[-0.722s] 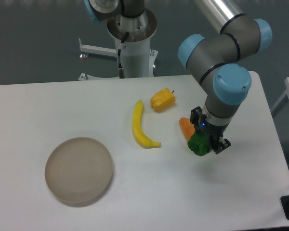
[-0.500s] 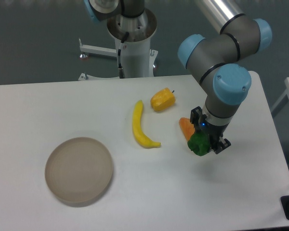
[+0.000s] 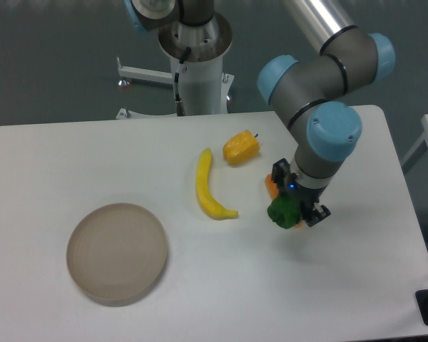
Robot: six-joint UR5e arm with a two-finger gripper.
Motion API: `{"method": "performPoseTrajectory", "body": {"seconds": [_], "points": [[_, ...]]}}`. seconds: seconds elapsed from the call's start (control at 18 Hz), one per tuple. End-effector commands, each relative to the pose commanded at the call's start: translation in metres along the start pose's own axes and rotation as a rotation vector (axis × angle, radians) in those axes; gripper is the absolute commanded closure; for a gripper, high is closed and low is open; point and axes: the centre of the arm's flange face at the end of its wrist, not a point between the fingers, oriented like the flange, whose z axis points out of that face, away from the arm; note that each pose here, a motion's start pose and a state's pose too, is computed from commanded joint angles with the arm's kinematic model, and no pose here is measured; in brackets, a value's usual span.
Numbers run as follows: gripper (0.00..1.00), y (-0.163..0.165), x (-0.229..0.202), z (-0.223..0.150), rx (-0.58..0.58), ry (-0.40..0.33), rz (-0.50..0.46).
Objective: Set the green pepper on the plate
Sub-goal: 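Carry the green pepper past the banana over the beige plate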
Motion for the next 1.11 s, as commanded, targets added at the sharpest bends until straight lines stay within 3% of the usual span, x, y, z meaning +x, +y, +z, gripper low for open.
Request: {"method": "performPoseTrajectory", "body": {"seconds": [0.28,0.61,0.83,1.11], "points": [[0.86,-0.085,0.046,-0.005,0.066,0.013,-0.038],[0.85,-0.175,0.109,0.02,0.142,0.117,-0.107],[0.84,-0.223,0.131,0.059,0.134,0.124,-0.12],[0.78,-0.252,0.14,0.098,0.135,0.113,-0.08]]}}
